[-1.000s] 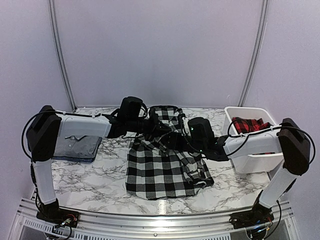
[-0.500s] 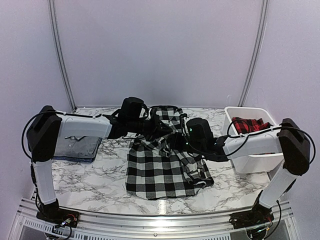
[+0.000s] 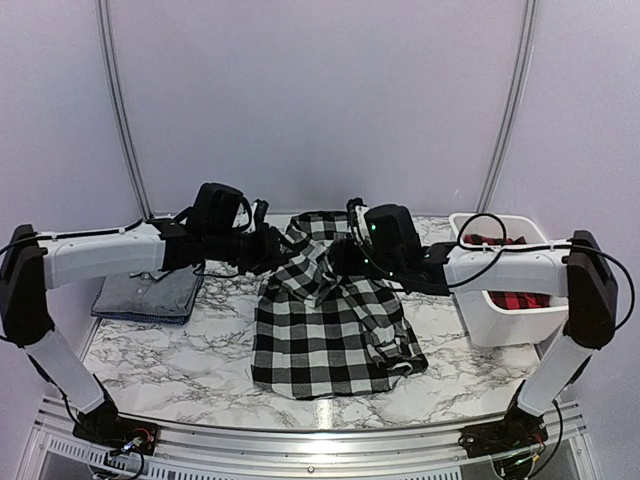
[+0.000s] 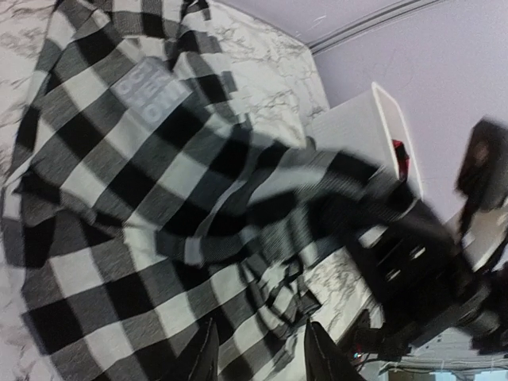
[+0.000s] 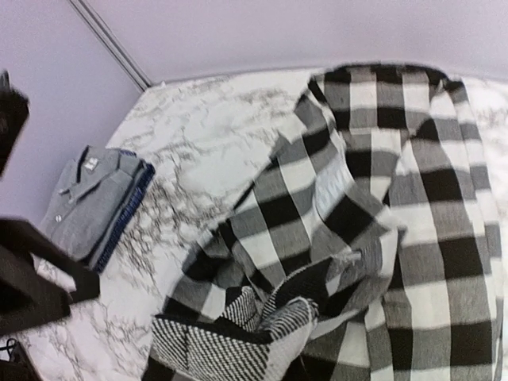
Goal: Fold and stack the long sleeve shirts
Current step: Pass from the left arm to the right, then pick up the shirt from the center of the board.
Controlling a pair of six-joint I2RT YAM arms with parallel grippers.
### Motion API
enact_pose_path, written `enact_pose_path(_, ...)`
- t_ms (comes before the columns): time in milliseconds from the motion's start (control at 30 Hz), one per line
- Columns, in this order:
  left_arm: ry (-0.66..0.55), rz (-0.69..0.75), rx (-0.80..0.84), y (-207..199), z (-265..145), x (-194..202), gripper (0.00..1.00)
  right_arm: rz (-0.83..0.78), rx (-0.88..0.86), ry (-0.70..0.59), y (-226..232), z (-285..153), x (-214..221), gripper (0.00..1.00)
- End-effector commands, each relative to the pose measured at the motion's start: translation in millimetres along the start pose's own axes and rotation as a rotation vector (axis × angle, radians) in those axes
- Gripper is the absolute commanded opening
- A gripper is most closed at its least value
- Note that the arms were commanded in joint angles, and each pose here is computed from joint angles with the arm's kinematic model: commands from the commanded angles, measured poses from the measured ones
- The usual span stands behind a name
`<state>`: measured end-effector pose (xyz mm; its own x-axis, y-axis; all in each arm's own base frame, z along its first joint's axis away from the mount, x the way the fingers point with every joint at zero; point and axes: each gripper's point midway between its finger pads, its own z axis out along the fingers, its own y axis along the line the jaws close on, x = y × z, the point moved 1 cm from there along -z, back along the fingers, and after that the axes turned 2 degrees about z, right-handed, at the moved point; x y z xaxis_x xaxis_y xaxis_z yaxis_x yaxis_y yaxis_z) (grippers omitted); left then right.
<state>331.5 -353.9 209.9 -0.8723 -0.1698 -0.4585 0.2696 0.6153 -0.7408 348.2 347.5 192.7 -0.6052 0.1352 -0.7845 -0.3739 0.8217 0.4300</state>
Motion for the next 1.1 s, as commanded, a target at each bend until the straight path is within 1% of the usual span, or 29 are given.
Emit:
enact_pose_path(0,0.106,0.019,-0.238,72,-22,57,0.38,-0.108,-0.045,-0.019,17,13,-40,0.0)
enact_pose_path(233,0.215,-0.038,-0.353,127,-53,121,0.34,-0.219,-0.117,-0.048,33,36,-104,0.0)
enact_pose_path(433,0.307,-0.041,-0.404,149,-69,163,0.29,-0.329,-0.179,-0.129,55,40,-156,0.0)
enact_pose_path(567,0.364,-0.029,-0.406,150,-69,184,0.25,-0.388,-0.194,-0.182,70,40,-180,0.0)
enact_pose_path(700,0.41,-0.011,-0.41,148,-63,197,0.23,-0.41,-0.201,-0.23,78,36,-199,0.0)
enact_pose_path(900,0.442,-0.007,-0.366,138,-51,205,0.24,-0.429,-0.21,-0.275,86,30,-215,0.0)
enact_pose_path(1067,0.461,-0.032,-0.323,130,-45,212,0.25,-0.445,-0.206,-0.293,89,30,-224,0.0)
